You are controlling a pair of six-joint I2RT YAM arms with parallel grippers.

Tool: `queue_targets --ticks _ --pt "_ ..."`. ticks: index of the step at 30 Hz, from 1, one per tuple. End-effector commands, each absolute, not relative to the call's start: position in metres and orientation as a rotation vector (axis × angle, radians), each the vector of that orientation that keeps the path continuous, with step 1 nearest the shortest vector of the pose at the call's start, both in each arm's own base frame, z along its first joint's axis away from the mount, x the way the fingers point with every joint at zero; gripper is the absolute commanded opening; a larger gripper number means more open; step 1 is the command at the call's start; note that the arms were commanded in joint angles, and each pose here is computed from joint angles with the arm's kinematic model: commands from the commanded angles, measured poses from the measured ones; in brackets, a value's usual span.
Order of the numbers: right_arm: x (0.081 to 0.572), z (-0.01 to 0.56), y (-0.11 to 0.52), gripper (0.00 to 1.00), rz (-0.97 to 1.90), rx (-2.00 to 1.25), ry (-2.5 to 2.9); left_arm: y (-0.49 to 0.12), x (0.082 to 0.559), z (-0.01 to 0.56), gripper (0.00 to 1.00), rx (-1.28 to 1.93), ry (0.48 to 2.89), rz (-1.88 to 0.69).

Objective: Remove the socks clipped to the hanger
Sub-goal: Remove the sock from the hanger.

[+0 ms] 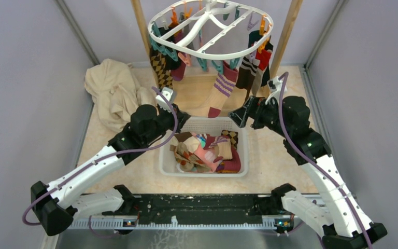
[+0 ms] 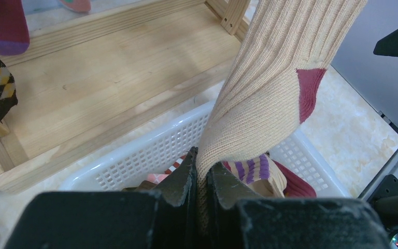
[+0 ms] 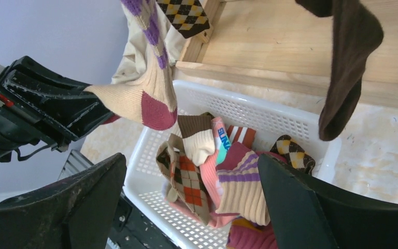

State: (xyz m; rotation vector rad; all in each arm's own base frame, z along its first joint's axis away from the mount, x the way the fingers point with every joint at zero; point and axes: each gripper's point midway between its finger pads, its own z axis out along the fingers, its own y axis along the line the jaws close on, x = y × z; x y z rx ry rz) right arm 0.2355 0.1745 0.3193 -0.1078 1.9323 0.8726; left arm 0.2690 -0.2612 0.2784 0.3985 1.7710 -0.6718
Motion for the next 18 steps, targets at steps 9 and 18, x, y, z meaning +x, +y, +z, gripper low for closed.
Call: queue_targets --ticks 9,18 --pt "0.2353 0.338 0.178 0.99 0.892 -0.137 1.851 -0.2595 0.2698 0.2812 0.13 0.39 1.771 -0.681" --pt "0.2346 0.3366 0.1775 0.99 0.891 -0.136 1.852 -0.2596 0.2696 0.2801 0.13 0.387 1.774 -0.688"
